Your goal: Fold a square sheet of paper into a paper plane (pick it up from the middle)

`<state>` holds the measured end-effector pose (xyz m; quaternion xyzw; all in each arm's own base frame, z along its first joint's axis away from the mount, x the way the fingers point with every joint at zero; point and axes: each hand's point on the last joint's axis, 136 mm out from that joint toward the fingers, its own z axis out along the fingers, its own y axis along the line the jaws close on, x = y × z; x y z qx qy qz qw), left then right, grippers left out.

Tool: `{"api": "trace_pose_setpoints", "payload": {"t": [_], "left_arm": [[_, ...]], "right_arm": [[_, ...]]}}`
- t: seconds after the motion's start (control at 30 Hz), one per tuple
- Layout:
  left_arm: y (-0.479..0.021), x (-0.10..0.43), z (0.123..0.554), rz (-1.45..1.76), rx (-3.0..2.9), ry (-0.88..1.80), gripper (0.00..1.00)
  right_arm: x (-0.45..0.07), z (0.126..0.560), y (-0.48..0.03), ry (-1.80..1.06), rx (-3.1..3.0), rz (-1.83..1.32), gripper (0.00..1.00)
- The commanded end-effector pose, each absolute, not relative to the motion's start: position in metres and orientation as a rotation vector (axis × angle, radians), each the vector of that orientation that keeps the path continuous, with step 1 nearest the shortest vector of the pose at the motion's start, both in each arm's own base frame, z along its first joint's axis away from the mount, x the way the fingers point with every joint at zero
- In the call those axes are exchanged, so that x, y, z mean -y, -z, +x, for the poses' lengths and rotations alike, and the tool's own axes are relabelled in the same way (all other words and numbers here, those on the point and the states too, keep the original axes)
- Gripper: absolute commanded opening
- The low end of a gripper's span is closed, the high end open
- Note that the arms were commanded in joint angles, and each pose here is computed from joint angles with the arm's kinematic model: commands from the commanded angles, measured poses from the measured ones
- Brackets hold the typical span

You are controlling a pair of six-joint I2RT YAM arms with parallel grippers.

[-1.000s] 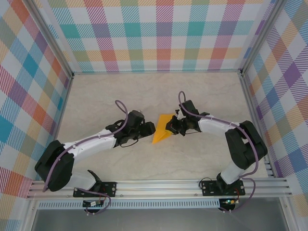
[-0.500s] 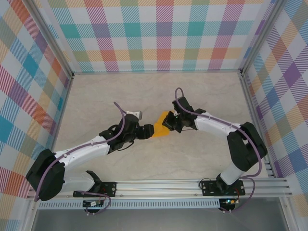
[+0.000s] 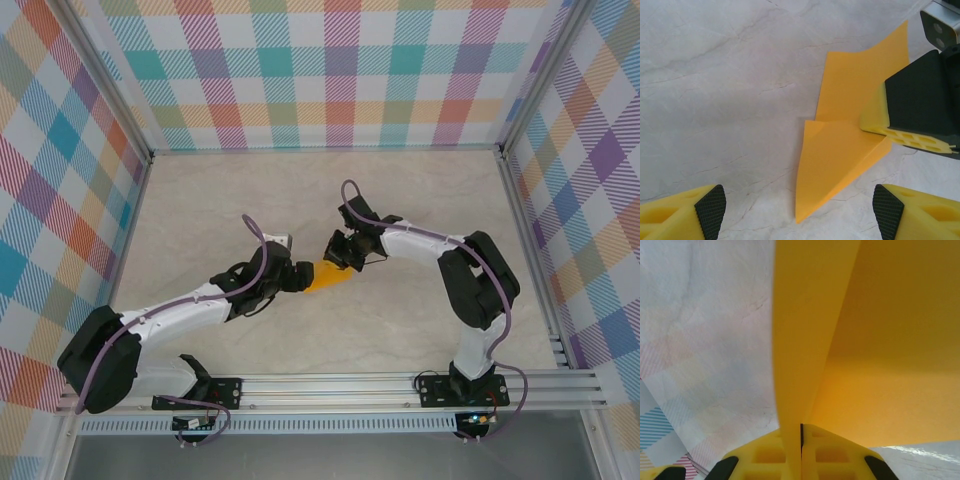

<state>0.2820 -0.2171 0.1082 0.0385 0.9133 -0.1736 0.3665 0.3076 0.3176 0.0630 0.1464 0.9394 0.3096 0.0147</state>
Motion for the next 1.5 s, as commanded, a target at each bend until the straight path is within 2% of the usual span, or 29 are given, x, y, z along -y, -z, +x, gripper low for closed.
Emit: {"api": "trace_pose_setpoints", "payload": {"t": [0.0,0.27,0.63,0.9,1.0,1.23,1.47], "left_arm": [[-0.105,0.210,0.281,0.057,-2.344,0.425,0.80],[-0.110,0.208,0.278,0.064,-2.323,0.452,0.80],[-0.107,0.228,0.266,0.164,-2.344,0.583,0.80],[-0.107,0.245,0.260,0.263,-2.311,0.663,0.79],[-0.107,0.255,0.257,0.350,-2.284,0.660,0.76],[-0.107,0.258,0.261,0.390,-2.250,0.612,0.70],[-0.103,0.261,0.263,0.395,-2.270,0.598,0.70]], "right_arm": [[-0.329,0.293,-0.069,-0.961,-2.979,0.325,0.06],[-0.329,0.280,-0.075,-0.895,-2.991,0.275,0.06],[-0.275,0.290,-0.064,-0.560,-2.906,0.521,0.05],[-0.268,0.289,-0.060,-0.689,-2.880,0.687,0.05],[-0.270,0.288,-0.057,-0.741,-2.887,0.750,0.05],[-0.275,0.292,-0.069,-0.770,-2.872,0.742,0.05],[-0.270,0.291,-0.098,-0.719,-2.810,0.673,0.05]]}}
